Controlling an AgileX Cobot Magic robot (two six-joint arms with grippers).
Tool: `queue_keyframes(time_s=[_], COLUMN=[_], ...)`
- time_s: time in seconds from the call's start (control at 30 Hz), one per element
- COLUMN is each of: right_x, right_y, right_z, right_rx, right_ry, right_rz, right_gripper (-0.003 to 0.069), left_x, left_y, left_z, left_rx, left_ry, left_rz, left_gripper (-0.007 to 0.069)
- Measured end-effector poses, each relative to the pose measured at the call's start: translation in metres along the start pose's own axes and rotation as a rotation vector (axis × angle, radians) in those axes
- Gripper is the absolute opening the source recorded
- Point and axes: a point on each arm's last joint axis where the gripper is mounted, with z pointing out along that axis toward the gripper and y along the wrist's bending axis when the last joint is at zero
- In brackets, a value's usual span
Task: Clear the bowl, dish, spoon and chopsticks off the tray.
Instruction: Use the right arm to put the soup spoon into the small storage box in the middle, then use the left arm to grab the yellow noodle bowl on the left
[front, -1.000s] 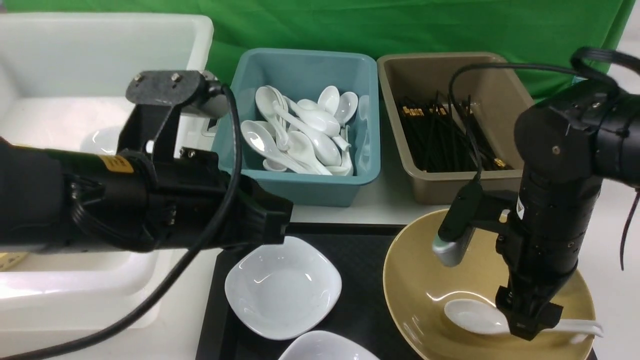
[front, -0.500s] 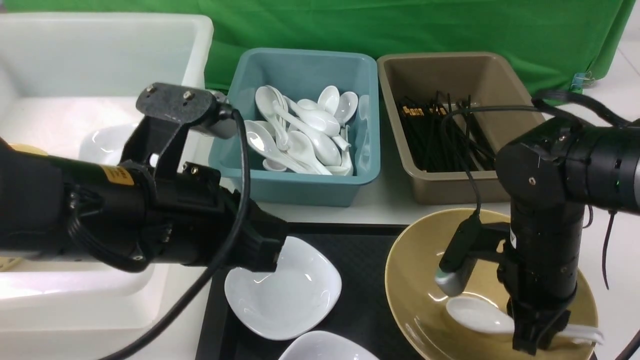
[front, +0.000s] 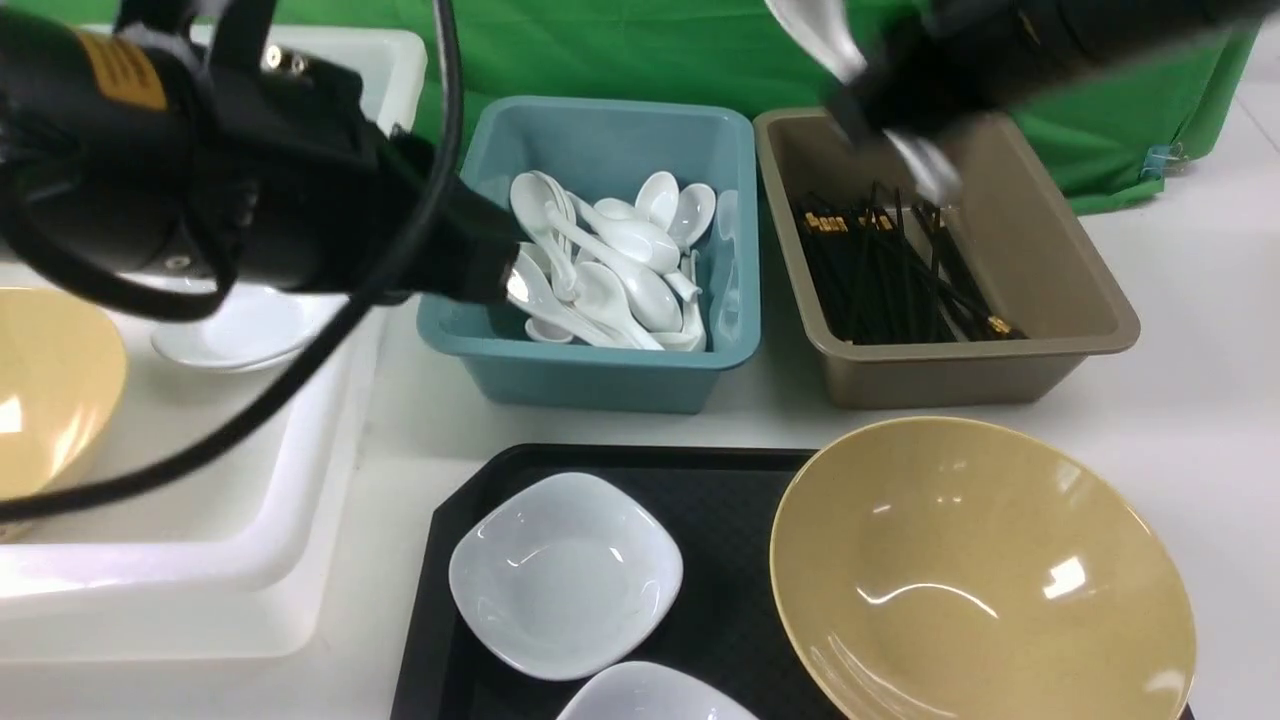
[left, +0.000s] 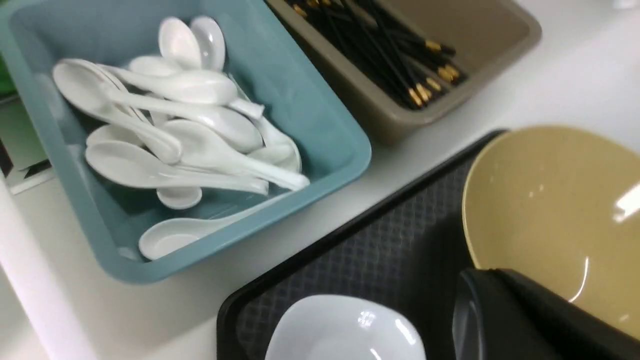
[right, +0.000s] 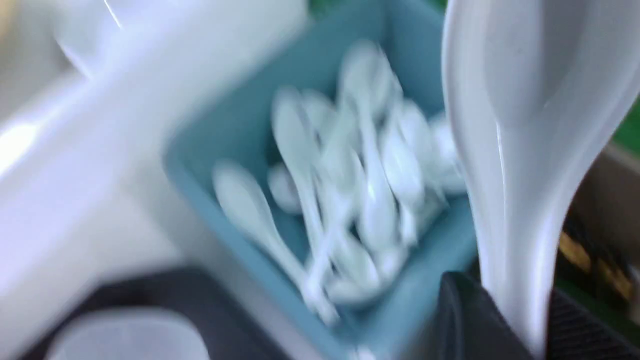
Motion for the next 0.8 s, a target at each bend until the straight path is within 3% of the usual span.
queue_keyframes(time_s=[0.23, 0.3, 0.43, 0.5, 0.6, 0.67, 0.7, 0.73, 0.77, 0.8], right_x=[0.024, 0.030, 0.033, 0.029, 0.020, 0.012, 0.007, 0.007, -0.002, -0.008], right_y=[-0.013, -0.015, -0.017, -0.017, -0.015, -0.016, -0.017, -0.018, -0.025, -0.030], right_z=[0.136, 0.153, 0.172, 0.169, 0.151, 0.125, 0.111, 0.108, 0.078, 0.057], right_rx=[-0.052, -0.052, -0.053, -0.056, -0.073, -0.064, -0.052, -0.048, -0.005, 0.025], right_ry=[0.119, 0.135, 0.135, 0.136, 0.184, 0.253, 0.282, 0.292, 0.320, 0.313], right_rz=[0.138, 0.151, 0.172, 0.185, 0.168, 0.127, 0.103, 0.099, 0.062, 0.056], right_gripper=[0.0111, 0.0130, 0.0316, 0.0479, 0.0567, 0.0518, 0.0447, 0.0447, 0.0272, 0.0168], left_x=[0.020, 0.021, 0.023, 0.022, 0.020, 0.020, 0.020, 0.020, 0.020, 0.020], left_y=[0.001, 0.001, 0.001, 0.001, 0.001, 0.000, -0.001, -0.001, -0.001, -0.002], left_z=[0.008, 0.008, 0.008, 0.008, 0.008, 0.008, 0.008, 0.008, 0.008, 0.009], left_rx=[-0.006, -0.006, -0.006, -0.002, 0.000, 0.008, 0.012, 0.013, 0.019, 0.024], left_ry=[0.117, 0.137, 0.150, 0.140, 0.124, 0.123, 0.123, 0.123, 0.125, 0.123], left_rz=[-0.102, -0.108, -0.123, -0.135, -0.140, -0.153, -0.157, -0.159, -0.166, -0.172], left_gripper=[-0.0006, -0.0006, -0.0006, -0.0006, -0.0006, -0.0006, -0.0006, -0.0006, -0.0006, -0.0006])
